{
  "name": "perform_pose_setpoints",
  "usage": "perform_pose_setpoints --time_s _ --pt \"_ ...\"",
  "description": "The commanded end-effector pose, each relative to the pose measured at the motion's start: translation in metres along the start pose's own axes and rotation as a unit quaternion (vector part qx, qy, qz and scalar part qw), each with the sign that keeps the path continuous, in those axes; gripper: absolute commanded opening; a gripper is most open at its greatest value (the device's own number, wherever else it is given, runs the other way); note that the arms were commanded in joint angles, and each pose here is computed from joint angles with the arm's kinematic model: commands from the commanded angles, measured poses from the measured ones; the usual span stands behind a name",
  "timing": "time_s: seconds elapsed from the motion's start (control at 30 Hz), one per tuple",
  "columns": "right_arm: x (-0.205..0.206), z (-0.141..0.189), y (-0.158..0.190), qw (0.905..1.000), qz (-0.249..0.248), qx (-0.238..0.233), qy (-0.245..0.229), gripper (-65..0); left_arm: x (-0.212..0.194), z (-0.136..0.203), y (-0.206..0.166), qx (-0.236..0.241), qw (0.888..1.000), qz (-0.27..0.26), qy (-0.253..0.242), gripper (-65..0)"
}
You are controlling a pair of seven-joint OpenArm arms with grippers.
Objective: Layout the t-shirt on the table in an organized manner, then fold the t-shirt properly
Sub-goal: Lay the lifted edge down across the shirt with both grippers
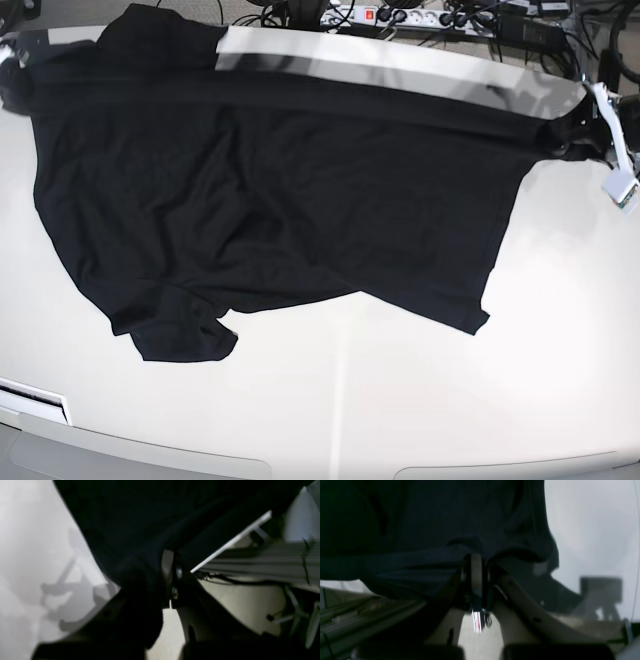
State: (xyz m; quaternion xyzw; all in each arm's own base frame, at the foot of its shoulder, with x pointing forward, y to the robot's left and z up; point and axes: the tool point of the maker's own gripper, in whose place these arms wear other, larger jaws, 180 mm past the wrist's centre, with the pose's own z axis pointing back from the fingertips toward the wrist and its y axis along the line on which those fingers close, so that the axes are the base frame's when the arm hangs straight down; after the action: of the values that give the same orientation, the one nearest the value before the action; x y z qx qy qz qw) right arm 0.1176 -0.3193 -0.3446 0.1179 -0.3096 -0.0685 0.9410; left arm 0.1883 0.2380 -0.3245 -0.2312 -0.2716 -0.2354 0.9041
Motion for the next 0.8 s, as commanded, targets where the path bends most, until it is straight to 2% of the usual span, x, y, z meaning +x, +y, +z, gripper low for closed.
perform_pose_setpoints --time_s 0.0,0.1,0.2,0.43,0.63,0.77 --pt "0.014 0.004 -0.001 0.9997 0.014 -0.002 -0.021 -65.0 0.014 0.004 0.006 0.009 1.000 -0.010 -0.022 -65.0" --pt "0.021 -0.002 0.003 0.9993 0.019 0.005 -0.032 -65.0 0.017 -0.001 0.017 0.020 0.999 0.007 -0.041 -65.0" --pt "0.022 -0.013 0.011 0.9992 0.032 0.014 -0.022 -65.0 0.023 -0.002 0.031 0.028 0.998 0.026 -0.060 -65.0" --pt "0.021 -0.032 0.011 0.9974 0.071 -0.013 -0.001 -65.0 0.031 -0.001 0.057 0.043 0.994 0.054 -0.079 -65.0" --pt "0.026 -0.033 0.007 0.9977 0.061 -0.024 -0.013 -65.0 0.031 -0.005 0.055 0.034 0.994 0.059 -0.081 -65.0" --pt "0.027 -0.033 0.007 0.9977 0.061 -0.024 -0.016 -65.0 0.030 -0.028 0.041 0.008 0.997 0.040 -0.059 -65.0"
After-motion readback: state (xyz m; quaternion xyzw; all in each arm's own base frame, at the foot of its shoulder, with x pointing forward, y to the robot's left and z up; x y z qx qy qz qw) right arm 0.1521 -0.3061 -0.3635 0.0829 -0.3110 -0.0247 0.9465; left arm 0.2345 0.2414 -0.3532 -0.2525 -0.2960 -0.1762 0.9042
